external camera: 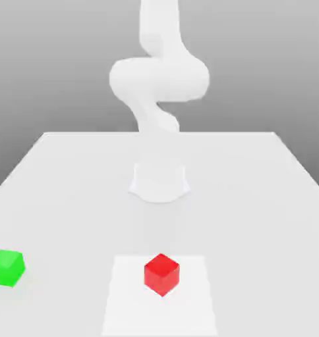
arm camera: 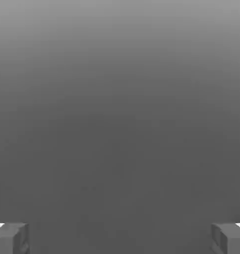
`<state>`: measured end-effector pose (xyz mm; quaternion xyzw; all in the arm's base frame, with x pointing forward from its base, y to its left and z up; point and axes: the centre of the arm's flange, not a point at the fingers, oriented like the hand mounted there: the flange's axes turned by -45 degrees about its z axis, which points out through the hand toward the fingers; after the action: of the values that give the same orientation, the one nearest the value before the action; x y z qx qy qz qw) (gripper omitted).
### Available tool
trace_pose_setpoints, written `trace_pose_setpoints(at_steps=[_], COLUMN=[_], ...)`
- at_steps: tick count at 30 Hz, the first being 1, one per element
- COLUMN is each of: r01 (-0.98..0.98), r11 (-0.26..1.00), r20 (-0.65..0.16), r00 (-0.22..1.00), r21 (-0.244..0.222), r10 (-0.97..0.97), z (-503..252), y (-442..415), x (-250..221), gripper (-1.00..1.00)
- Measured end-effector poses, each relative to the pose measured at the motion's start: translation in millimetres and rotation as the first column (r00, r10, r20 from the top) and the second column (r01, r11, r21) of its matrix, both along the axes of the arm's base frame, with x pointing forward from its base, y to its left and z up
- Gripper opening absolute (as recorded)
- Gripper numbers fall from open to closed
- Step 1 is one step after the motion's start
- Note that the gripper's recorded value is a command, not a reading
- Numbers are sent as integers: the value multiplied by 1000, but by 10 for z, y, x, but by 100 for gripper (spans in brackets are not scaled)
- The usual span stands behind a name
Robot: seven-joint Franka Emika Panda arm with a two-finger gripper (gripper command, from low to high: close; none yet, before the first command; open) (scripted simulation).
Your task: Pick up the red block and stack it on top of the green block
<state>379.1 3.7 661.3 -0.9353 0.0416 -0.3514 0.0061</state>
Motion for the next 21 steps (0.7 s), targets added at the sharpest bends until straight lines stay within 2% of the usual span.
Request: trace_pose_setpoints(at_steps=[5,10,14,18,21], r01=[157,320,448,566,605], r11=[986,944,891,823,796], r20=[-190,-369,-501,-618,-653], r00=[971,889,789,661,612], r21=[61,82,72,38,22], r10=[-143,-270,-356,-426,-447], z=[-1238,-2472,-3395,-4224,-4631], y=[20,-5,-19,-4,6], x=[519,658,525,206,81], gripper=[0,0,0,0,0])
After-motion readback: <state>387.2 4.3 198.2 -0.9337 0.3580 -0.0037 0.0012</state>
